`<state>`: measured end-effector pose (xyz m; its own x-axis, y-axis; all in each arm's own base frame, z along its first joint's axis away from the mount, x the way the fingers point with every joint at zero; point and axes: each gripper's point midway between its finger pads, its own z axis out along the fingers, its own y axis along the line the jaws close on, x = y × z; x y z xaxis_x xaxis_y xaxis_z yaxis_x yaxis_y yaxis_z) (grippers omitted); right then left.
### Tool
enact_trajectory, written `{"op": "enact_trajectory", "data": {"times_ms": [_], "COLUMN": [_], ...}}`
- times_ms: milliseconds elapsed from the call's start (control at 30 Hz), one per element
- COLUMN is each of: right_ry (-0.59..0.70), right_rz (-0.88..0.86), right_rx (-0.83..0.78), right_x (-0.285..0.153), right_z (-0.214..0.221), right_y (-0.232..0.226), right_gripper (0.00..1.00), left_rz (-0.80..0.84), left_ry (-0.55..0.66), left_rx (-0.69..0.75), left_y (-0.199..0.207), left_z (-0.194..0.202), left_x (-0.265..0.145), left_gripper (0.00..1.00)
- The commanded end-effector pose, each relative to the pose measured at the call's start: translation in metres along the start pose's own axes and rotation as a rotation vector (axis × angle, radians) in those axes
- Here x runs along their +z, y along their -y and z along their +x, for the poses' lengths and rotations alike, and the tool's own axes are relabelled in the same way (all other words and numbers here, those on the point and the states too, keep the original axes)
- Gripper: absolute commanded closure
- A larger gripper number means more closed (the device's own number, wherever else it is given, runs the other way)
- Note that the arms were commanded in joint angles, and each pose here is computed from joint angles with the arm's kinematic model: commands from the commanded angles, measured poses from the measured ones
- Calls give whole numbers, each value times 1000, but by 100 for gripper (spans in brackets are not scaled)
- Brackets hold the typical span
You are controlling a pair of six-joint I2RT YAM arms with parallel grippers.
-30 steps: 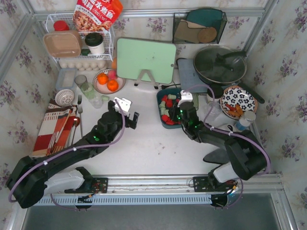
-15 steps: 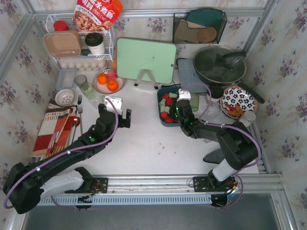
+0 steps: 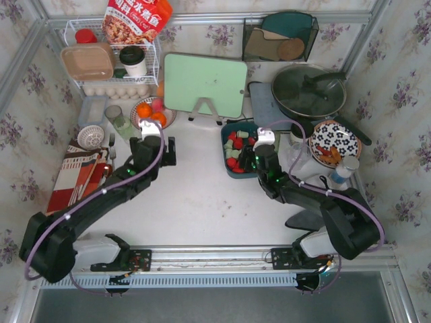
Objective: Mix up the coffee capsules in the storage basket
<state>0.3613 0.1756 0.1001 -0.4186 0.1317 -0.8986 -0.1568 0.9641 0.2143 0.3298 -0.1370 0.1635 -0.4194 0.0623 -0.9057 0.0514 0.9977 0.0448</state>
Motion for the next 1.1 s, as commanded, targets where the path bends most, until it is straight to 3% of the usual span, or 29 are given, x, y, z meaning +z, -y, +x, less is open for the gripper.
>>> {"op": "enact_trajectory", "data": {"times_ms": [0, 167, 367, 533, 800, 1067], "right_ry": [81, 101, 82, 77, 72, 68], "right_rz": [-10, -18, -36, -65, -111, -144], "right_rx": [8, 18, 13, 16, 23, 27], "right_x": [-8, -11, -8, -9, -10, -12], "right_z": [-19, -21, -16, -17, -17, -17], "right_y": [-1, -1, -5, -10, -19, -25], "right_gripper": [37, 37, 37, 37, 37, 37], "left_rz": [-27, -57, -125, -121, -210, -215], "left_ry": [-119, -231, -356, -383, -350, -442], "left_rx": [-55, -45, -49, -68, -23, -171], "left_y": [-6, -8, -20, -22, -54, -79], "left_z": [1, 5, 22, 25, 16, 34], "left_x": [24, 72, 130, 163, 195, 198], "left_gripper": [1, 0, 10, 11, 11, 12]}}
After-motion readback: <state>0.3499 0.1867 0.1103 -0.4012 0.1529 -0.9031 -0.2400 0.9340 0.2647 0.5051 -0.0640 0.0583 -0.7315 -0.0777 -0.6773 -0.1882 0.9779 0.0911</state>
